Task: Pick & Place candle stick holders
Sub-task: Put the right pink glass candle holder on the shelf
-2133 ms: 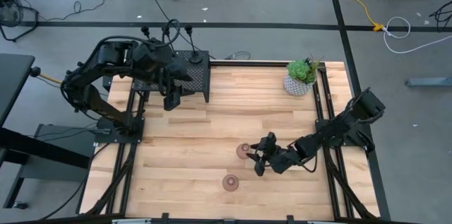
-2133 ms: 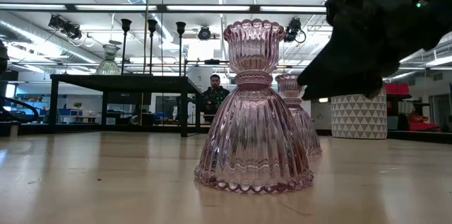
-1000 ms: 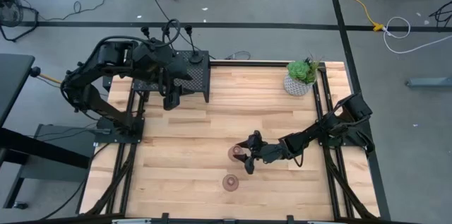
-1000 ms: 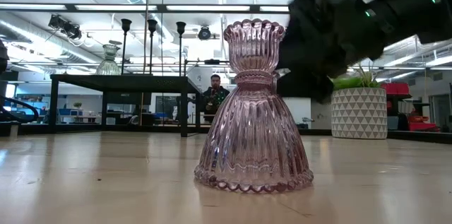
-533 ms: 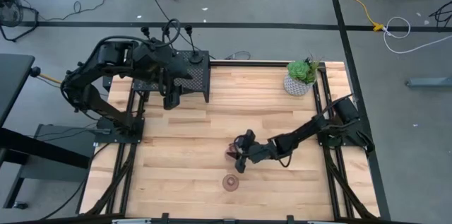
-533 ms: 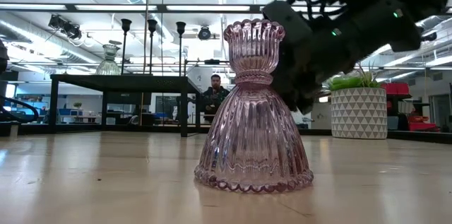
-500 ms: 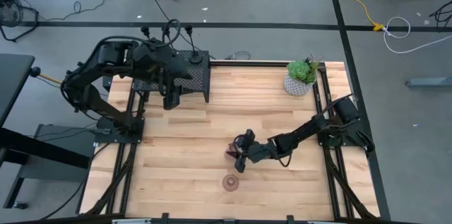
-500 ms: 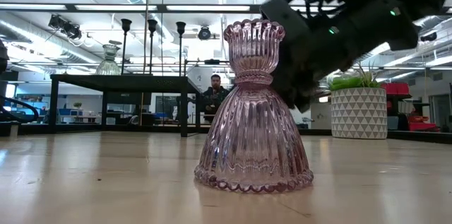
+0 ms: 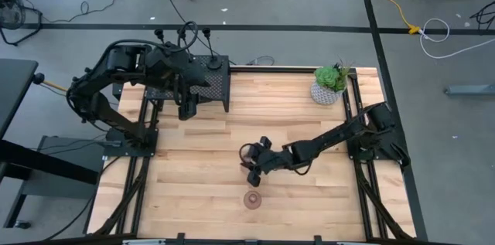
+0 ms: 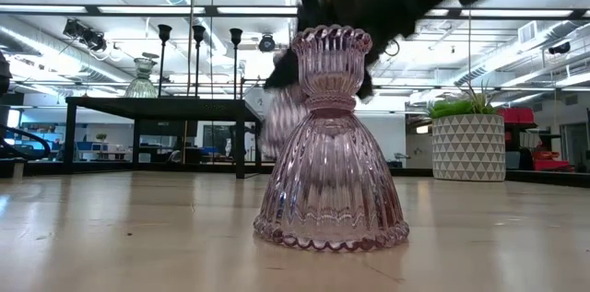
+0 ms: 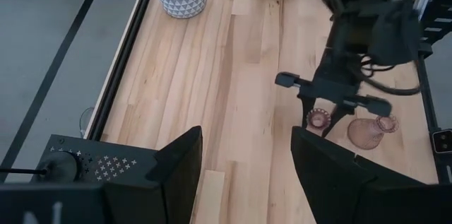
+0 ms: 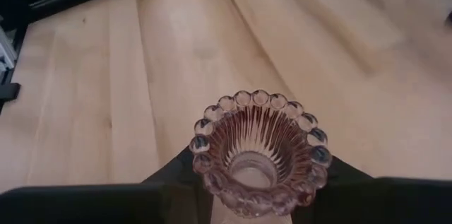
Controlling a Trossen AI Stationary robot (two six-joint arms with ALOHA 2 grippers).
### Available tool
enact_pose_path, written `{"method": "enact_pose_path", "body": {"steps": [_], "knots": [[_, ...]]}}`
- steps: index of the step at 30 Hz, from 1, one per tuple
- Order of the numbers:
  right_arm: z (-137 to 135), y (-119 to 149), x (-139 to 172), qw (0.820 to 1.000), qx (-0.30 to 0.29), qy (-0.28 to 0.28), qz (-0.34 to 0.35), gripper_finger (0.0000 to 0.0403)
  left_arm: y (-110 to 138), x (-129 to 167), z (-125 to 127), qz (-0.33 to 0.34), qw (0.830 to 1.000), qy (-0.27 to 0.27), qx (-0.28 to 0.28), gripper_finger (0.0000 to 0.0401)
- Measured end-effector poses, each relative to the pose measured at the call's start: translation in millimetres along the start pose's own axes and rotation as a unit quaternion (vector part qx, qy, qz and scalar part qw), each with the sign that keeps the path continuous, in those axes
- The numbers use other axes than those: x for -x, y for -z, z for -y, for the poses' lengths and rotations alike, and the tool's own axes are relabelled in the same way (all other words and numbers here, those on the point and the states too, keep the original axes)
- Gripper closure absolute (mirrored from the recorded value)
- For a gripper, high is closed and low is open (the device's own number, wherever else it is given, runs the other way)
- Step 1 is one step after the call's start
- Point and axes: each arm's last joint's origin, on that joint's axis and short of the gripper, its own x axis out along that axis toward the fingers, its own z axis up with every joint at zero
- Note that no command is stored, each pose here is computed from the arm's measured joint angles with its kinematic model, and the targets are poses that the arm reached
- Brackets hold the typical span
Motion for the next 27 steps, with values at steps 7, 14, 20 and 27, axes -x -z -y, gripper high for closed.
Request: {"method": "enact_pose_path", "body": {"steps": [7, 14, 20, 27], "knots": [[-1.6, -58.1, 30.7, 0.999, 0.044, 0.017, 0.008, 0.0286, 0.0, 0.0, 0.0, 0.000, 1.000, 0.000, 0.000, 0.0181], [8.5, -99.6, 85.6, 0.997, 0.029, 0.030, 0.059, 0.0286, -0.6, 0.0, 0.0, 0.003, 1.000, 0.000, 0.001, 0.0181], [15.6, -121.4, 130.8, 0.993, 0.008, 0.026, 0.111, 0.0286, -10.2, 0.6, 1.3, 0.053, 0.998, 0.017, 0.004, 0.0181], [22.0, -141.7, 175.5, 0.983, -0.019, 0.004, 0.185, 0.0286, -21.7, 0.8, 2.0, 0.108, 0.994, 0.026, 0.007, 0.0181]]}}
